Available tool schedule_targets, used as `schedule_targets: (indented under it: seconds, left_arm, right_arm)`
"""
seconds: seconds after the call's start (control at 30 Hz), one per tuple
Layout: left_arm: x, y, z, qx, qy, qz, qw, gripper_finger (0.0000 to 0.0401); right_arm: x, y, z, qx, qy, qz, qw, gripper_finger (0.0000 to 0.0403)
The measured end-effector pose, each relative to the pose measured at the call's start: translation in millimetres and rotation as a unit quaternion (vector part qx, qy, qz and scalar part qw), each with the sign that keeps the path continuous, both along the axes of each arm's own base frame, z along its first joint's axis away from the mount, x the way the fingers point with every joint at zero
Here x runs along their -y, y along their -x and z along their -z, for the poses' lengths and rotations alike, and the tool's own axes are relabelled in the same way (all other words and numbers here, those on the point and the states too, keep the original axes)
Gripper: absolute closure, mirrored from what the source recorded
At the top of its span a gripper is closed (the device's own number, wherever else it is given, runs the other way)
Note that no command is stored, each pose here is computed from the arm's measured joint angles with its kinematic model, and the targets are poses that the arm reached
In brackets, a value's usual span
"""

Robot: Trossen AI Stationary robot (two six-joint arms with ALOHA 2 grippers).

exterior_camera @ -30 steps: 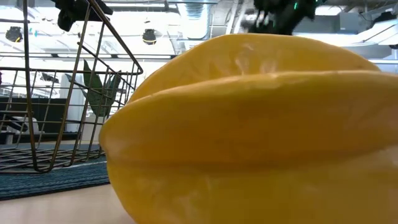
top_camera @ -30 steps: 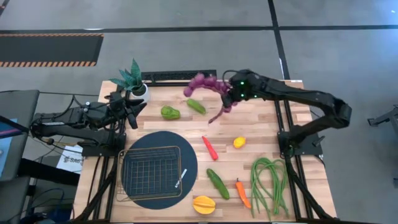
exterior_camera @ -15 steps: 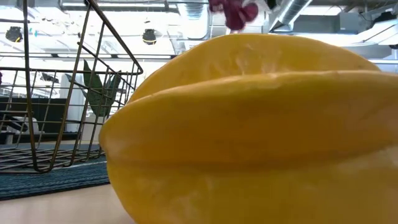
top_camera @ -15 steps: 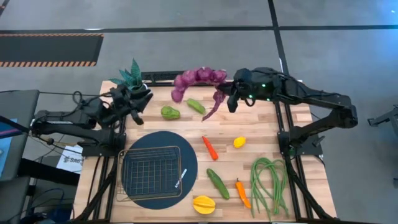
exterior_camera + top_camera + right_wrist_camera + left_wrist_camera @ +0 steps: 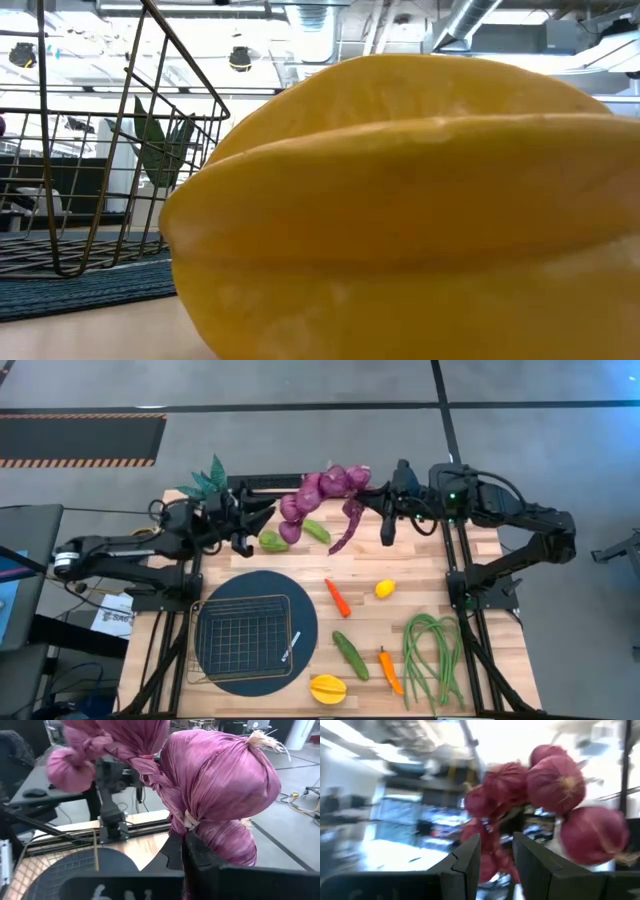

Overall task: Build produce basket
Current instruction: Put the purple garlic into the wire basket

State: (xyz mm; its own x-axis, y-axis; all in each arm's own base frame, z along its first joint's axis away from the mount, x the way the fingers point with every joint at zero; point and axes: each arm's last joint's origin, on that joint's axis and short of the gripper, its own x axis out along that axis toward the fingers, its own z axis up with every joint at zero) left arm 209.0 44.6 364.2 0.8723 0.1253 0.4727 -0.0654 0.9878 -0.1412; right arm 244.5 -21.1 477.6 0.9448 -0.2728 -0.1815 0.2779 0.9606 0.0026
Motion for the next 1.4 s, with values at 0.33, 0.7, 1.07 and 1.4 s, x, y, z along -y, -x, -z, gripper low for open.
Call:
schedule_targets:
  seconds: [0.33, 0.7, 1.07, 1.4]
  left_arm:
    - [-11.3, -30.6, 7.6, 0.01, -0.125, 0.085, 0.989, 0.0291]
    - [-3.1, -75.8, -11.0, -0.061, -0.242, 0.057, 0.967, 0.0242]
    - [-8.4, -77.5, -26.9, -0.038, -0.251, -0.055, 0.966, 0.0213]
    - [-7.5, -74.1, -33.5, 0.001, -0.227, -0.039, 0.973, 0.0214]
  right_arm:
    - [-6.0, 0.5, 0.0, 0.002, -0.022, -0.009, 1.0, 0.0402]
    - [-5.3, 8.9, -5.7, 0.023, -0.043, -0.005, 0.999, 0.0394]
    - [-4.4, -10.2, 5.0, 0.004, -0.054, -0.002, 0.999, 0.0393]
    - [-3.2, -35.4, 17.4, -0.006, -0.056, 0.0, 0.998, 0.0393]
